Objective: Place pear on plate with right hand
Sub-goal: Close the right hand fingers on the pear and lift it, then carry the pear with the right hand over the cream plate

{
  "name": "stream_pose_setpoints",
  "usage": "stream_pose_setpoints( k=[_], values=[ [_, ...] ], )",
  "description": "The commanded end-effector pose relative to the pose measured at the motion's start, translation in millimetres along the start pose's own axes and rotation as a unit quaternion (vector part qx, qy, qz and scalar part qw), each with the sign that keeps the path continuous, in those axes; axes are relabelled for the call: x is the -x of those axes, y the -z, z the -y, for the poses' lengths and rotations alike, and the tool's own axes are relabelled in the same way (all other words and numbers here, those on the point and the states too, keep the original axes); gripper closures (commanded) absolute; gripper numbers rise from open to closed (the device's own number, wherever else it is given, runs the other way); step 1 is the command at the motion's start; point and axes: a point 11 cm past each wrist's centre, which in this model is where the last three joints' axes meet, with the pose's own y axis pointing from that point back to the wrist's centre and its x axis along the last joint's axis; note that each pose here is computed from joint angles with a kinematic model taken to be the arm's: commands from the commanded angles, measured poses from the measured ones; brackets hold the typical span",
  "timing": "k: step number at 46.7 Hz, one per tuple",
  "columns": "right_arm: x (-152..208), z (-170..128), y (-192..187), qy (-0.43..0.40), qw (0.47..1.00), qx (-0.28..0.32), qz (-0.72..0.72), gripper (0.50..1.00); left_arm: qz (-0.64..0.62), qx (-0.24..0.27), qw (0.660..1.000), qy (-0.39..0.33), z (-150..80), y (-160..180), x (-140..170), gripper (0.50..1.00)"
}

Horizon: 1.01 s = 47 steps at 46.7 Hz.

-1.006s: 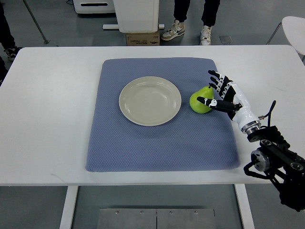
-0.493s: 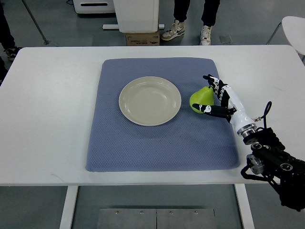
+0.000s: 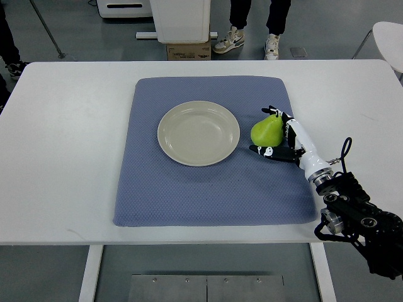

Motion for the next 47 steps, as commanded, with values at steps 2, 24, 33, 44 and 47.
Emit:
stream_pose_setpoints(
  k=[2, 24, 33, 44, 47],
  values=[
    [0.5, 0.0, -3.3, 0.001, 1.0, 0.005, -0.005, 0.555, 0.0, 0.0, 1.0, 0.0, 0.0, 0.0, 0.0, 0.5],
    [-5.8, 9.0, 3.3, -0.001, 1.0, 0.0, -0.016, 1.0, 0.0, 0.0, 1.0, 0.0, 0.0, 0.0, 0.0, 0.5],
    [-10.6, 21.3, 19.7, -0.006, 1.0, -0.019, -0.016, 1.0, 0.0, 0.0, 1.0, 0.0, 0.0, 0.0, 0.0, 0.5],
    [-13.2, 39.1, 45.1, -0.004, 0.999, -0.048, -0.022, 1.0, 0.0, 0.0, 1.0, 0.0, 0.0, 0.0, 0.0, 0.5],
    [-11.6, 45.5, 54.2, 0.0, 0.998, -0.058, -0.023, 1.0, 0.0, 0.0, 1.0, 0.0, 0.0, 0.0, 0.0, 0.5]
  ],
)
